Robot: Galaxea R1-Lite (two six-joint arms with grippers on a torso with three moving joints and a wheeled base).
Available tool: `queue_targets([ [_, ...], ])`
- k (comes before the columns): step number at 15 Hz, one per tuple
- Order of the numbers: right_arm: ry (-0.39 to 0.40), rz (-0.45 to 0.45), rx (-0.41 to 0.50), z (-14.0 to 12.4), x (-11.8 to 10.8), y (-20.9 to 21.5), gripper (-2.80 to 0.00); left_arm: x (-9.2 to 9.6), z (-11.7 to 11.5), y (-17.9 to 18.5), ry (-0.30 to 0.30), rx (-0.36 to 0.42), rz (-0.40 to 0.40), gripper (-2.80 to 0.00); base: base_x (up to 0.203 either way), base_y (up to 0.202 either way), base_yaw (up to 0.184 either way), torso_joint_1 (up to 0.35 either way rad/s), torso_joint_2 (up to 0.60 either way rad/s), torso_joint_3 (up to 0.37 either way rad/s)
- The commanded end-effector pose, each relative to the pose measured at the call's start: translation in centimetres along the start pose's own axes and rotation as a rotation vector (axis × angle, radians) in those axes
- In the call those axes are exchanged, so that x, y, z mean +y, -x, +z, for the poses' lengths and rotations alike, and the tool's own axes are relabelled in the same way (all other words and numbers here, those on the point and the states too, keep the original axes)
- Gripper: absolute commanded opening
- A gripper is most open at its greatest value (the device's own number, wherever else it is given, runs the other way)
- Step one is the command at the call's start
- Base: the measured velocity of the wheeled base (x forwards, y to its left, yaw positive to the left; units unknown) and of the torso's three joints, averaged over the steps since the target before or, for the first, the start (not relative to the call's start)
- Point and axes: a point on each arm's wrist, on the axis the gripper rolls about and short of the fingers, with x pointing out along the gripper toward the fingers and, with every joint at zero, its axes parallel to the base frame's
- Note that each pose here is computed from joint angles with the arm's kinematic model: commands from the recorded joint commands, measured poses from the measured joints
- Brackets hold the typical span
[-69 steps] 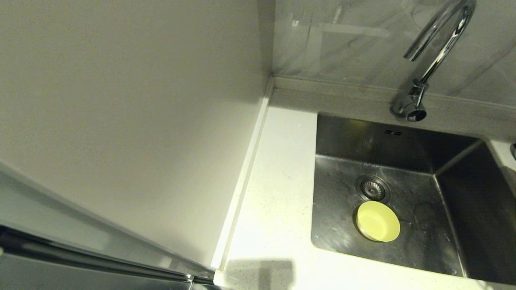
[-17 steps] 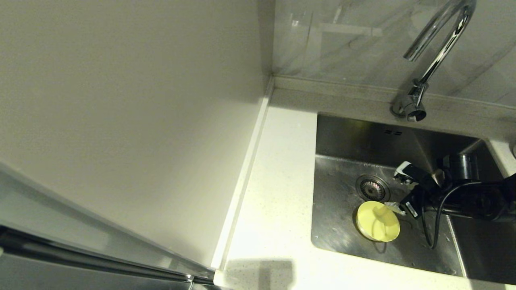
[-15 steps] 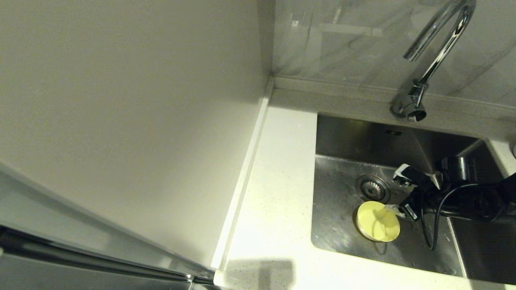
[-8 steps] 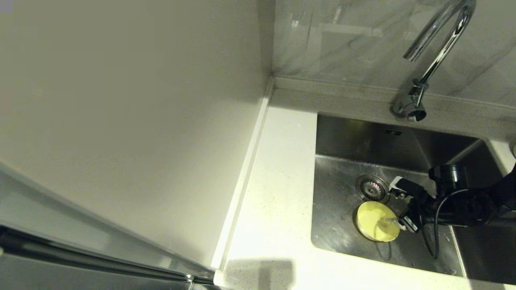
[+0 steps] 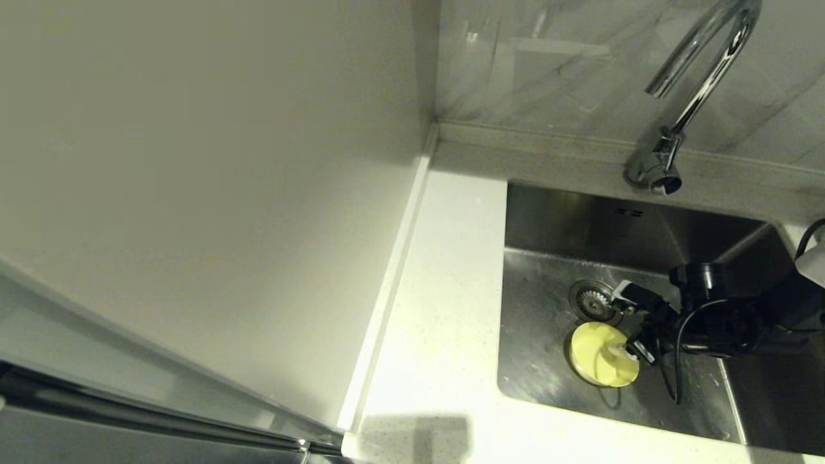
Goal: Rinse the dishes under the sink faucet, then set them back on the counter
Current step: Put a bowl back to the table from the sink
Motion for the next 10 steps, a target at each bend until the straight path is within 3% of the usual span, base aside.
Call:
queue_targets([
  [1,0.004,0.014,0.011,-0.33,0.28,-0.66,0.00,0.00,-0.08,-0.02,0.000,0.003,0.000,-2.80,0.000,0.000,0.000,0.000,0.00,0.000],
  [4,0.004,0.019,0.018,-0.52,0.45,-0.80,0.00,0.00,-0.08,-0.02,0.000,0.003,0.000,-2.80,0.000,0.000,0.000,0.000,0.00,0.000],
  [5,0.004,0.022,0.021,-0.59,0.50,-0.84,-2.80,0.00,-0.08,-0.02,0.000,0.003,0.000,-2.80,0.000,0.000,0.000,0.000,0.00,0.000],
  [10,0.003,0.021,0.024,-0.68,0.46,-1.08,-2.80,0.00,-0.08,-0.02,0.000,0.003,0.000,-2.80,0.000,0.000,0.000,0.000,0.00,0.000],
])
